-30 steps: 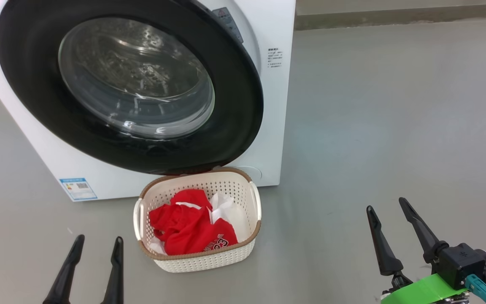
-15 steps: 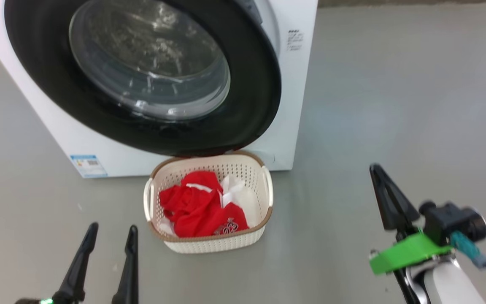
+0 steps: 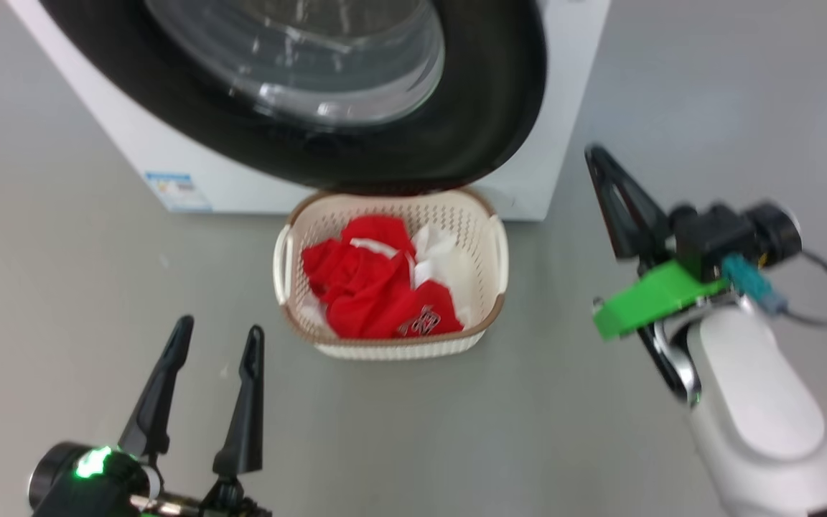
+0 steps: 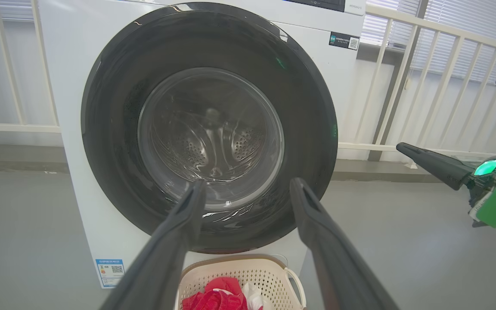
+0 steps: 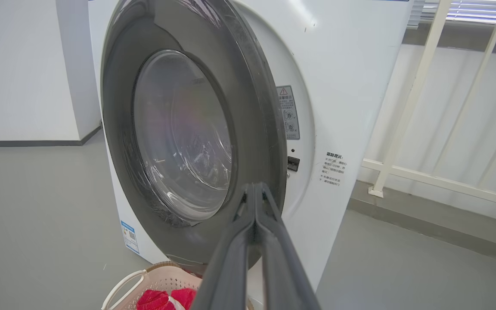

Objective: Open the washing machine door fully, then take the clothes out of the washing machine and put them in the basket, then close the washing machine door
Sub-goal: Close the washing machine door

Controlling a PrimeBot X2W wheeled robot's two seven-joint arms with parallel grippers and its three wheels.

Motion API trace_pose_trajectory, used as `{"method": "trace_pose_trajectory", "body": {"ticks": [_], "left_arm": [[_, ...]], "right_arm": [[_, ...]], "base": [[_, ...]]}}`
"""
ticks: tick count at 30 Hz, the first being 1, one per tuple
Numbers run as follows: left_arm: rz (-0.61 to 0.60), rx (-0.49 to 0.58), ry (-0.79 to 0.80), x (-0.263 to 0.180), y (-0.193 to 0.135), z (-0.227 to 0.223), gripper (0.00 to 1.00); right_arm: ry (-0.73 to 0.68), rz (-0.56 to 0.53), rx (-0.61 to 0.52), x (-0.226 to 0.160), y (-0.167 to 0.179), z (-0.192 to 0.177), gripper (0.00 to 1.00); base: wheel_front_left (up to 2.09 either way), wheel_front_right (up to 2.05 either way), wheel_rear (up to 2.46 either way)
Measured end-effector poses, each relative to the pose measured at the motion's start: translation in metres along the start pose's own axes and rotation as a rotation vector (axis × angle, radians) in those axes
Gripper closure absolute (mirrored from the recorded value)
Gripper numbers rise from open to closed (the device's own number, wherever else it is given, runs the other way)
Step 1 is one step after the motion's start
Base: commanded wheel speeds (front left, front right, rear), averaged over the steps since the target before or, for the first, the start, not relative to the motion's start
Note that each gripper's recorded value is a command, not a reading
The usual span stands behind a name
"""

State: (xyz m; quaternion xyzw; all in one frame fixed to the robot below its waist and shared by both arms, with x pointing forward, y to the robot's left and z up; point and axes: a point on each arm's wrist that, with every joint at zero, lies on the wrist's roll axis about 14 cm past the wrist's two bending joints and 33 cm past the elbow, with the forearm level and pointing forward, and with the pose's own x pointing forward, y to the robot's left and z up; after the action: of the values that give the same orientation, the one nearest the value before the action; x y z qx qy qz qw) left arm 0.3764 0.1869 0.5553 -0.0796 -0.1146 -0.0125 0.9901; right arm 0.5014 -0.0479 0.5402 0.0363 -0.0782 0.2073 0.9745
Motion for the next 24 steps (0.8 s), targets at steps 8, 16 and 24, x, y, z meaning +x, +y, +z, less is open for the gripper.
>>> {"method": "trace_pose_trajectory", "body": {"ticks": [8,16,24], "left_arm": [[0.027,0.001,0.023,0.014,0.010,-0.014,0.00],[0.056,0.008,0.067,0.021,0.021,-0.033,0.00],[0.064,0.016,0.096,0.030,0.028,-0.048,0.00]], "right_arm": [[0.008,0.069,-0.018,0.051,0.007,-0.014,1.00],[0.025,0.124,-0.009,0.091,0.017,-0.035,1.00],[-0.006,0.149,-0.034,0.129,0.014,-0.040,1.00]], "base": [[0.00,0.00,0.00],[0.00,0.00,0.00],[0.00,0.00,0.00]]}}
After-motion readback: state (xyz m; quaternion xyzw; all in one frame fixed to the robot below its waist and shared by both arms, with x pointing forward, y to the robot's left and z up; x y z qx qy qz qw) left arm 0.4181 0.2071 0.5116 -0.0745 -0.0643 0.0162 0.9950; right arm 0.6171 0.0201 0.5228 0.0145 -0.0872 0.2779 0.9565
